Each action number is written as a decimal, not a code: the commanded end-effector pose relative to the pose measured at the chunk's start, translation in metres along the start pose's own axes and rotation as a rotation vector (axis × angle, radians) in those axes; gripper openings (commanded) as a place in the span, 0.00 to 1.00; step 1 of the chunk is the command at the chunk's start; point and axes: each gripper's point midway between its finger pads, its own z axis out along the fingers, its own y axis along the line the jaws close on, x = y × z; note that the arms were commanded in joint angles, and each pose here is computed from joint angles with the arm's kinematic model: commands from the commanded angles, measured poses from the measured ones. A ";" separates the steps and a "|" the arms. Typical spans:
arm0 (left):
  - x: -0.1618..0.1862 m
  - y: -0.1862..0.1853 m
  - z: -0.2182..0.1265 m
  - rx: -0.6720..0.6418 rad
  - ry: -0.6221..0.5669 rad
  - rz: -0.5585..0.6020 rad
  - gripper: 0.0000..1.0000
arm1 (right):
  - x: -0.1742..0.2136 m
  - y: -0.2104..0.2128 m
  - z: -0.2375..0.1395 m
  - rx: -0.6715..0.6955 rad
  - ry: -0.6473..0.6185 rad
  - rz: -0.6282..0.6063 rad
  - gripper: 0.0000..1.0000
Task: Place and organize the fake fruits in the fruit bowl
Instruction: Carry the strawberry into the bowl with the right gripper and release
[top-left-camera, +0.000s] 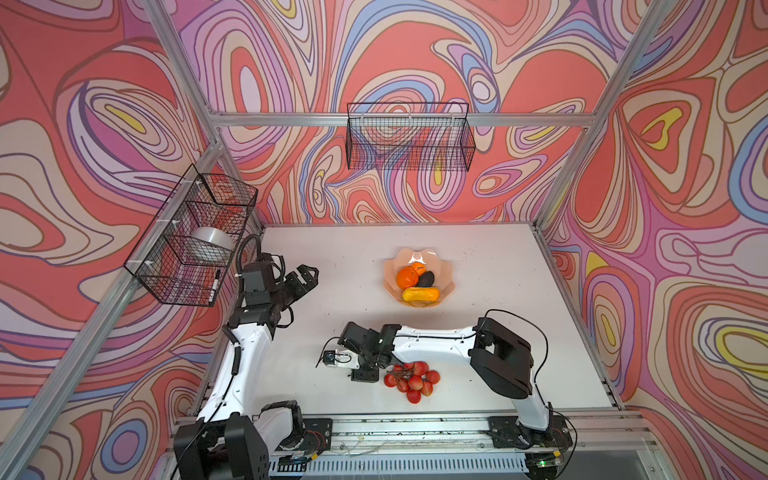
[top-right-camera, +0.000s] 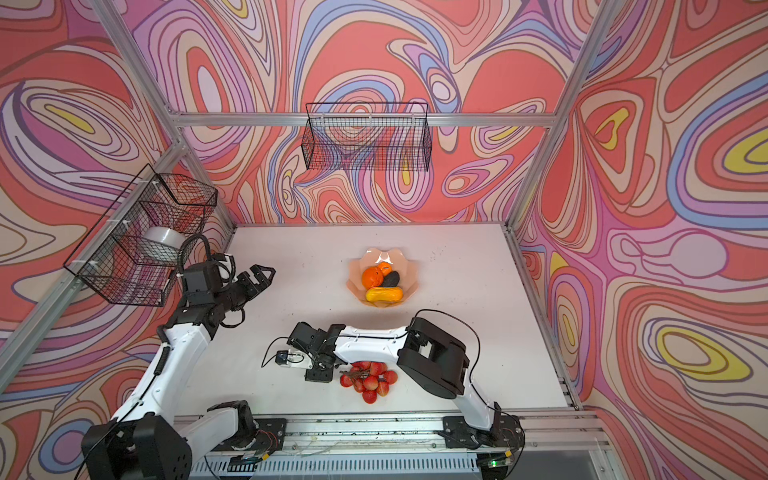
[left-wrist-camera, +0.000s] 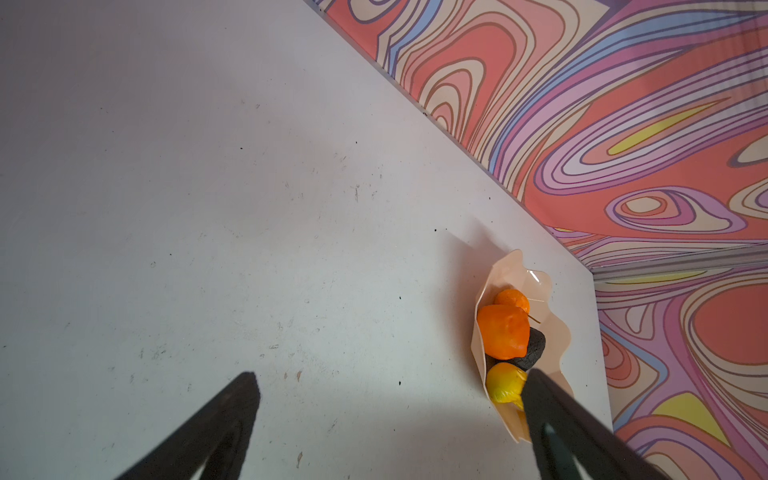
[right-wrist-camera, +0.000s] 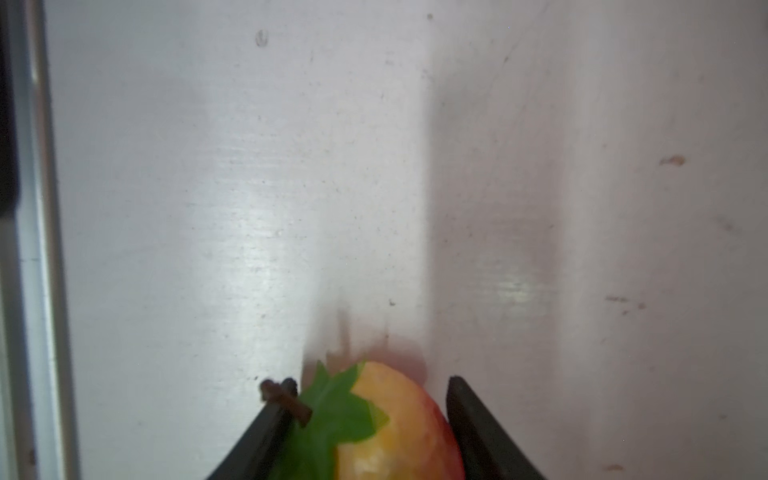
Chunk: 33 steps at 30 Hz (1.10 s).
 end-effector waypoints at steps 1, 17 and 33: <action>-0.004 -0.002 -0.004 0.009 -0.019 0.006 0.99 | -0.004 -0.013 0.005 0.048 0.002 0.045 0.41; -0.003 -0.008 -0.006 0.056 -0.021 0.010 0.97 | 0.012 -0.190 -0.185 0.296 -0.517 0.868 0.25; 0.008 -0.029 -0.009 0.194 0.013 0.030 0.92 | 0.186 -0.298 -0.171 0.542 -0.305 1.306 0.26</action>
